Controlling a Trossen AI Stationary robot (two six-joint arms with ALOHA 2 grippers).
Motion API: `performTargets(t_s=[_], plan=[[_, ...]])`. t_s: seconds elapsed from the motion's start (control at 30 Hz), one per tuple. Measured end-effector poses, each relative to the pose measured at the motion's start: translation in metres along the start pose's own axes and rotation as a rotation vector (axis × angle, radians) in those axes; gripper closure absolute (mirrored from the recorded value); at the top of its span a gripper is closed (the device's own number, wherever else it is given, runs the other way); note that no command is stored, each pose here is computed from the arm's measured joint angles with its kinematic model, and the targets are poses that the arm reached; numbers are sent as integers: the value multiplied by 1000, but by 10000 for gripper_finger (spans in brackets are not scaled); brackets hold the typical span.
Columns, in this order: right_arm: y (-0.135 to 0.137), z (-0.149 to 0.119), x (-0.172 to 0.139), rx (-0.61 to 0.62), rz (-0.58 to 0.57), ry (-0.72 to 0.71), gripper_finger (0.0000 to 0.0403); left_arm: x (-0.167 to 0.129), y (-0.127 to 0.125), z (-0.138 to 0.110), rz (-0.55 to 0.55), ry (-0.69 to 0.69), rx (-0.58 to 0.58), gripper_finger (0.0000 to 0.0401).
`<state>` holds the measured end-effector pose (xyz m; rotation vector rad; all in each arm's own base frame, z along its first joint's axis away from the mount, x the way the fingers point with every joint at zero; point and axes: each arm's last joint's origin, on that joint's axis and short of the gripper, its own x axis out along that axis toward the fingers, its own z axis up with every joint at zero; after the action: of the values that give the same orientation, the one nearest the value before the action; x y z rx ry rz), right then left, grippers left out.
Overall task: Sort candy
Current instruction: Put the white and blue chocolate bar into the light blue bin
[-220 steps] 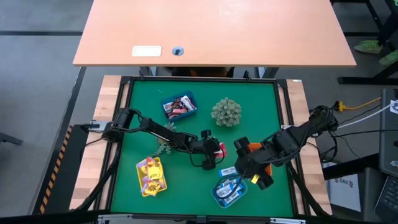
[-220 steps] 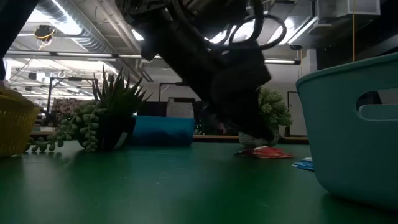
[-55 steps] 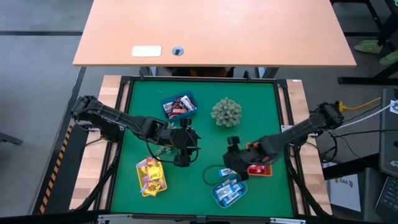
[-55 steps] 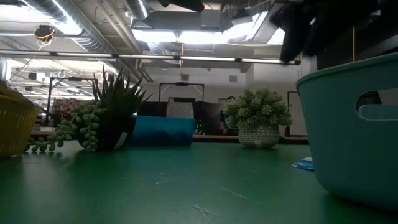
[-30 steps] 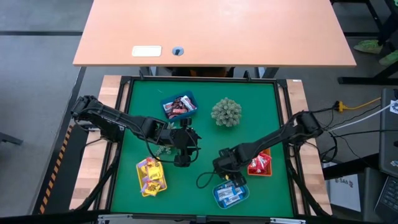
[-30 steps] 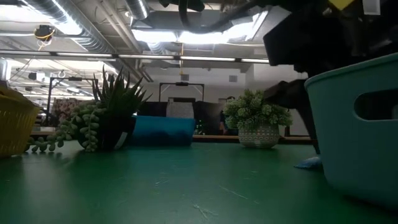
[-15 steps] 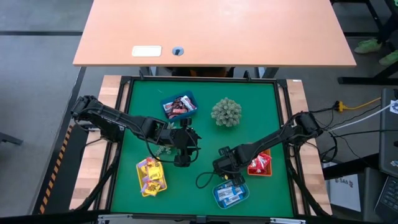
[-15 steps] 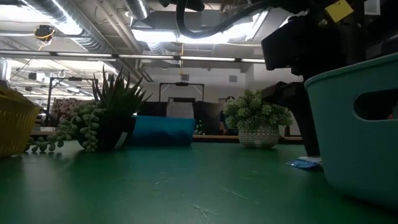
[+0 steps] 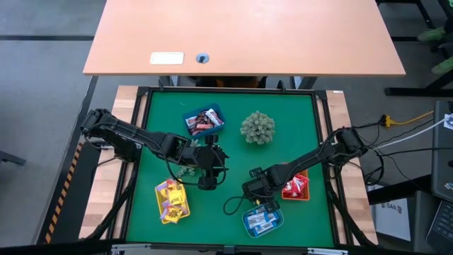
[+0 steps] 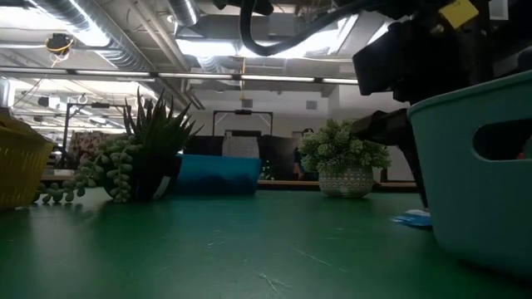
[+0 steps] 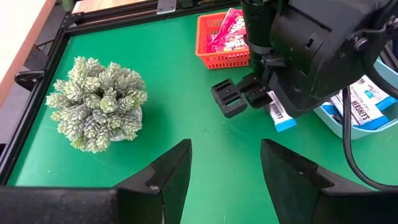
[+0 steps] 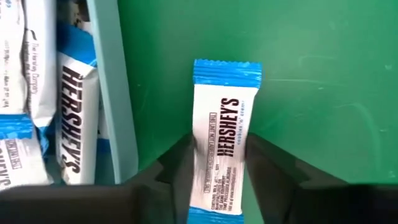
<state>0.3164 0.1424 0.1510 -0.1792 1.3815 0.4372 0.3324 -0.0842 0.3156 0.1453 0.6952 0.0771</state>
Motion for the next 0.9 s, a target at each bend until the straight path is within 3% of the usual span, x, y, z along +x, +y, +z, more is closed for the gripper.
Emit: performTargets(t_s=[0.3, 0.9], plan=[[0, 2, -1, -2, 5, -19, 338, 0, 0, 0, 0, 0, 0, 222], [0, 2, -1, -3, 11, -19, 347, 0, 0, 0, 0, 0, 0, 222]])
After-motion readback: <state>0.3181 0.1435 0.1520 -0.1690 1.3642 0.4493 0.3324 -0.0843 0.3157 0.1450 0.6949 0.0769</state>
